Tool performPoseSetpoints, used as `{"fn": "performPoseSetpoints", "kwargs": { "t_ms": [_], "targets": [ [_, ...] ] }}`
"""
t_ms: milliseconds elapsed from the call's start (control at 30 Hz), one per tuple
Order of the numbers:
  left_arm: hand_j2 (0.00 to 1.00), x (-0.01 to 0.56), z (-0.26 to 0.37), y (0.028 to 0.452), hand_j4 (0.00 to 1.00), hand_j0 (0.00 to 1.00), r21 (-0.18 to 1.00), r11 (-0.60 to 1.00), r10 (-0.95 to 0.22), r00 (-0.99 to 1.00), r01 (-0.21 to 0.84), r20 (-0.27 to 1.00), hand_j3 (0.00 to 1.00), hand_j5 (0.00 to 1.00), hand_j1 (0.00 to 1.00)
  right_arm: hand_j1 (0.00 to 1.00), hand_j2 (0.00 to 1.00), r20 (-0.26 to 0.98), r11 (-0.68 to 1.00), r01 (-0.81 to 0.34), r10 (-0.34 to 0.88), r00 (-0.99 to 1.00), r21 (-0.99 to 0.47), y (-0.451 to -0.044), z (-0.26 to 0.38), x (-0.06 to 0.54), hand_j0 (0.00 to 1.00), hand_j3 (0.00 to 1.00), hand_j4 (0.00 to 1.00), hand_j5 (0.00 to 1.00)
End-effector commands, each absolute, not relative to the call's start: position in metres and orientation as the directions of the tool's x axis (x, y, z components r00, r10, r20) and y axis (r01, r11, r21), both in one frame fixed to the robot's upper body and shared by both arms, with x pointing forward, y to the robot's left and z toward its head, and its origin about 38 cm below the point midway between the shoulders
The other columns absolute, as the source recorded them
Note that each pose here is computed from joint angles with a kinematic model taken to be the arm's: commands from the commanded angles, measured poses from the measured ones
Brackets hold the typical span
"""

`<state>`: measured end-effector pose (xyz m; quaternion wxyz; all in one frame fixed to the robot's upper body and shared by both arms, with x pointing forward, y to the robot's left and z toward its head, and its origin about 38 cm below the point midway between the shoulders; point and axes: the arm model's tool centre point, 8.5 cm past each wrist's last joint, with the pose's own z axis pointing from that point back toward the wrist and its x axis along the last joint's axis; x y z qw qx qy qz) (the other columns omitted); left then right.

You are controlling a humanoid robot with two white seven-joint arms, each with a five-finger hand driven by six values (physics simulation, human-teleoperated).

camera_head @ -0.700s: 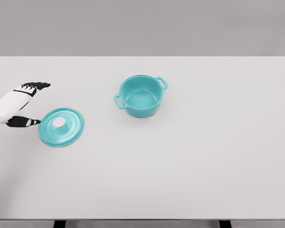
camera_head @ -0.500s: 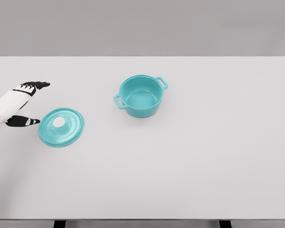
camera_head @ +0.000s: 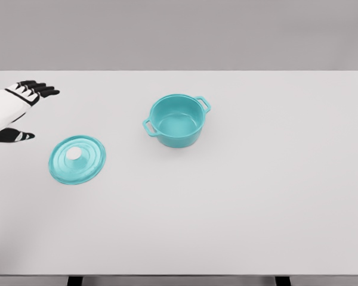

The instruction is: Cover the pot with left arm

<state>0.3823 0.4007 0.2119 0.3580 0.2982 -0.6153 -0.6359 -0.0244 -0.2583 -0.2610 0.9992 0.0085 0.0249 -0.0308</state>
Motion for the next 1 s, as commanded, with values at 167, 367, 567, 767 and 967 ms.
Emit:
{"fn": "performPoseSetpoints", "kwargs": {
  "t_ms": [167, 367, 567, 767, 967],
  "targets": [
    [0.87, 0.371, 0.223, 0.381, 0.87, 0.87, 0.987, -0.12, -0.751, -0.66, 0.109, -0.018, 0.87, 0.87, 0.87, 1.0, 1.0, -0.05, 0.998, 0.062, -0.061, 0.997, 0.016, -0.258, -0.261, -0.024, 1.0, 1.0, 1.0, 1.0],
    [0.85, 0.362, 0.218, 0.372, 0.85, 0.85, 0.977, -0.119, -0.704, -0.709, 0.175, 0.041, 0.85, 0.85, 0.85, 1.0, 1.0, -0.05, 0.998, 0.062, -0.061, 0.997, 0.016, -0.258, -0.261, -0.024, 1.0, 1.0, 1.0, 1.0],
    [0.77, 0.361, 0.201, 0.372, 0.77, 0.77, 0.967, -0.126, -0.705, -0.706, 0.223, 0.071, 0.77, 0.77, 0.77, 1.0, 1.0, -0.051, 0.998, 0.062, -0.061, 0.997, 0.016, -0.258, -0.261, -0.025, 1.0, 1.0, 1.0, 1.0],
    [0.77, 0.359, 0.194, 0.368, 0.77, 0.77, 0.961, -0.136, -0.696, -0.713, 0.239, 0.079, 0.77, 0.77, 0.77, 1.0, 1.0, -0.05, 0.998, 0.062, -0.061, 0.997, 0.016, -0.258, -0.261, -0.024, 1.0, 1.0, 1.0, 1.0],
    [0.76, 0.356, 0.182, 0.36, 0.76, 0.76, 0.954, -0.14, -0.683, -0.724, 0.265, 0.101, 0.76, 0.76, 0.76, 1.0, 1.0, -0.05, 0.998, 0.062, -0.061, 0.997, 0.016, -0.258, -0.261, -0.024, 1.0, 1.0, 1.0, 1.0]
  ]
}}
